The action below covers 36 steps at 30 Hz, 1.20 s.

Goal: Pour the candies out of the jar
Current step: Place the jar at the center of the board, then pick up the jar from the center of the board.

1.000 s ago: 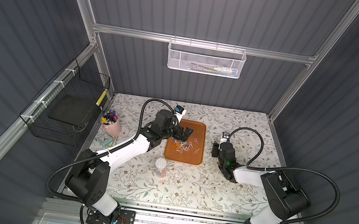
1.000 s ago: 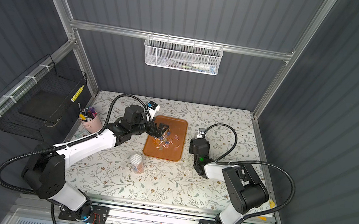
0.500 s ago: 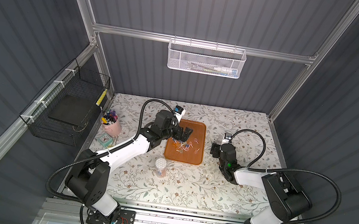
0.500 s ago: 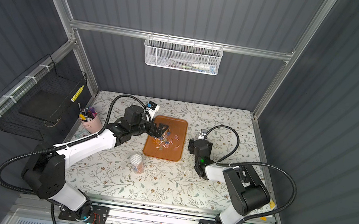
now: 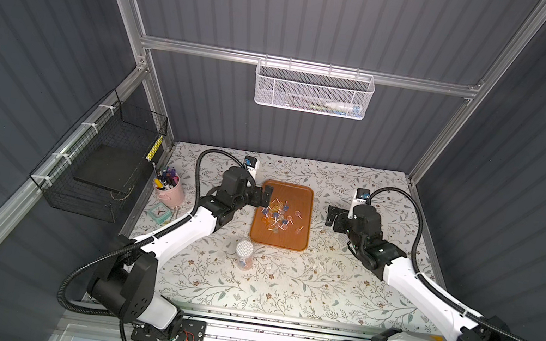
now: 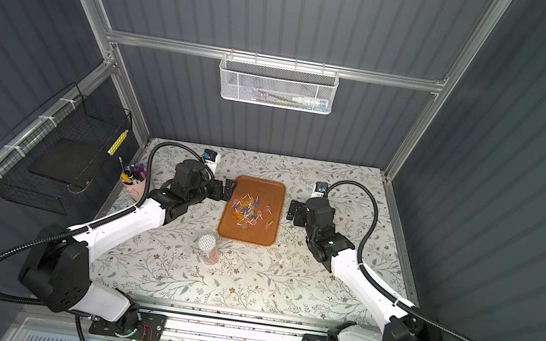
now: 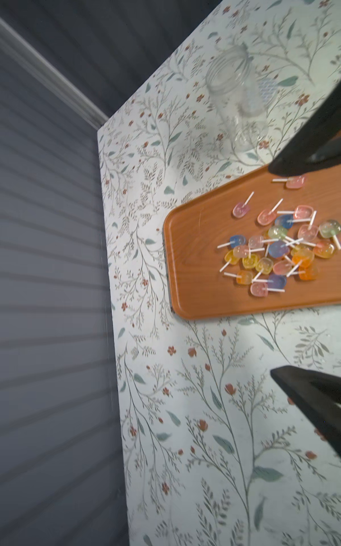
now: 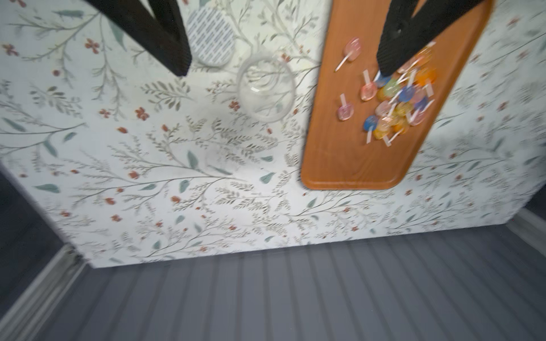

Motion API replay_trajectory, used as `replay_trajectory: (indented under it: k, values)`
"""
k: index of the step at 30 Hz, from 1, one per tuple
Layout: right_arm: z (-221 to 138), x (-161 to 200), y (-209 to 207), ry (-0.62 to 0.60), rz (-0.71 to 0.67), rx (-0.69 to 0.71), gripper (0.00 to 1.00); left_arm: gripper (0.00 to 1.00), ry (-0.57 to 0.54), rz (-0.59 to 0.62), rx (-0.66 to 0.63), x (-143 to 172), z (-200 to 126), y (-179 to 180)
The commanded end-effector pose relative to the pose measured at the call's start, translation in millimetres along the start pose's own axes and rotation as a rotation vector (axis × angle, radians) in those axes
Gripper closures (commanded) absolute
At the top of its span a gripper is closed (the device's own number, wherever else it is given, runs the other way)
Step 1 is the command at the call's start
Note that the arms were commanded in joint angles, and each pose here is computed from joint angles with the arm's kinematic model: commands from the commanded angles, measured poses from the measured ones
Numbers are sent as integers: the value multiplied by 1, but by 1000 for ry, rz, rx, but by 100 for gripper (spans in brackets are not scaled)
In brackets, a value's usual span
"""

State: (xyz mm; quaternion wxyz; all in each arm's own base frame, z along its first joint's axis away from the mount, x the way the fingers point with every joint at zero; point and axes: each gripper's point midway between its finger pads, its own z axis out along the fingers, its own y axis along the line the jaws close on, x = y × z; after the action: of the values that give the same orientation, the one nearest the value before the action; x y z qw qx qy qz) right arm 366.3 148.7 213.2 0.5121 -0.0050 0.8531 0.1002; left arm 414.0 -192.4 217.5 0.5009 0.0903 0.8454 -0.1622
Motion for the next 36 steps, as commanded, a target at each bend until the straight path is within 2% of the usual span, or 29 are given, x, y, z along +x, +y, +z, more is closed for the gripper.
replay_trajectory:
  k: [1, 8, 13, 21, 25, 28, 36]
  values:
    - [-24, 38, 47, 260, -13, -201, 1, 0, -31, -96, -101, -1, -13, 39]
    - [-58, 76, 178, 392, -206, -583, 1, 0, -29, -169, -204, 19, -39, 85]
    - [-61, 104, 235, 461, -336, -689, 1, 0, -12, -231, -237, 35, -48, 104]
    - [-34, 149, 268, 596, -520, -563, 1, 0, 0, -262, -248, 38, -46, 115]
    - [-22, 161, 266, 619, -563, -488, 1, 0, -7, -270, -264, 37, -48, 121]
    - [-23, 167, 271, 629, -571, -497, 1, 0, -12, -283, -277, 36, -49, 127]
    - [-16, 188, 279, 660, -643, -454, 11, 0, -4, -291, -283, 37, -48, 130]
